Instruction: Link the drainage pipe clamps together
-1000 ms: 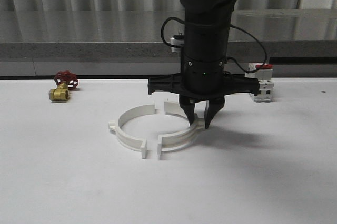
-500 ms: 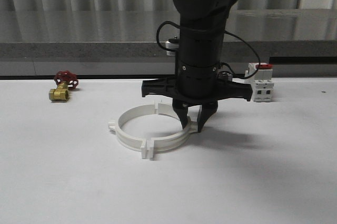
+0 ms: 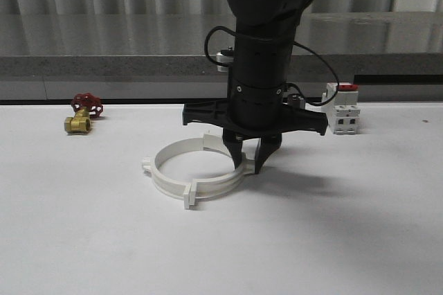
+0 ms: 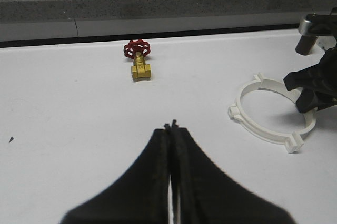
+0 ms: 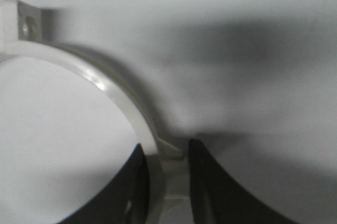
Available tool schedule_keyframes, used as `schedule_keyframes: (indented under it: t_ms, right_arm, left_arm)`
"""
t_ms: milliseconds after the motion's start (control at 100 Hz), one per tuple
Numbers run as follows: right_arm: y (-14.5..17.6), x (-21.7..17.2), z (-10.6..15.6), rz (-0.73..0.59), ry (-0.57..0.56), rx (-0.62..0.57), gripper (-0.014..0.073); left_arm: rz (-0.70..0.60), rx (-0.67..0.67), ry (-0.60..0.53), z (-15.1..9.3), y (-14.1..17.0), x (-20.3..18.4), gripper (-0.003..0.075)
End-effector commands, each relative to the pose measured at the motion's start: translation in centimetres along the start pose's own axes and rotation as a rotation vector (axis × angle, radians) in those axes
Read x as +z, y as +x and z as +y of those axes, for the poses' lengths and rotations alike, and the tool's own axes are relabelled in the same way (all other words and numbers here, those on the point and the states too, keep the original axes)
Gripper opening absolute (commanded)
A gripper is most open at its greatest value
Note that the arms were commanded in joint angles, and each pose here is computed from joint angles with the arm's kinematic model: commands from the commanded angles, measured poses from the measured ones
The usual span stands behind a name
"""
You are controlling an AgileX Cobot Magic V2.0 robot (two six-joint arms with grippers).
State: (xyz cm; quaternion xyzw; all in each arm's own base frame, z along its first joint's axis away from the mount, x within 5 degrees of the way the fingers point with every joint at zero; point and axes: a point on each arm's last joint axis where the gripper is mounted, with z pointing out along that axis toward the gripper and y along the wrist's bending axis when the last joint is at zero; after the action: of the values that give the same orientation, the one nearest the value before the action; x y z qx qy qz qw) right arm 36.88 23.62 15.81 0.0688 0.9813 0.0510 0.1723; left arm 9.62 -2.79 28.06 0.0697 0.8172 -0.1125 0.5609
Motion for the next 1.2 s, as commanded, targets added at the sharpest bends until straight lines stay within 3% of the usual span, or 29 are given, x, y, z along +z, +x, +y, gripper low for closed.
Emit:
schedule_keyframes:
  t_ms: [0, 280, 680, 900, 1190]
  right_arm:
    - [-1.4, -3.0, 0.7, -0.088, -0.071, 0.001, 0.0181]
    - [-1.4, -3.0, 0.7, -0.085, -0.070, 0.002, 0.0389]
    - [-1.7, -4.4, 0.6, -0.107, -0.078, -0.062, 0.0410]
    - [-2.9, -8.4, -0.1, -0.194, -0.117, -0.143, 0.0549]
    - [-4.1, -15.5, -4.5, -0.340, -0.028, -0.206, 0.0551]
  left_arm:
    - [-0.093, -0.003, 0.007, -0.1, -1.5, -0.3, -0.0020]
    - [-0.093, -0.003, 0.007, -0.1, -1.5, -0.3, -0.0020]
    - [-0.093, -0.003, 0.007, -0.1, -1.5, -0.3, -0.0020]
    - [-0.093, -0.003, 0.007, -0.1, -1.5, -0.3, -0.0020]
    - [-0.093, -0.003, 0.007, -0.1, -1.5, -0.3, -0.0020]
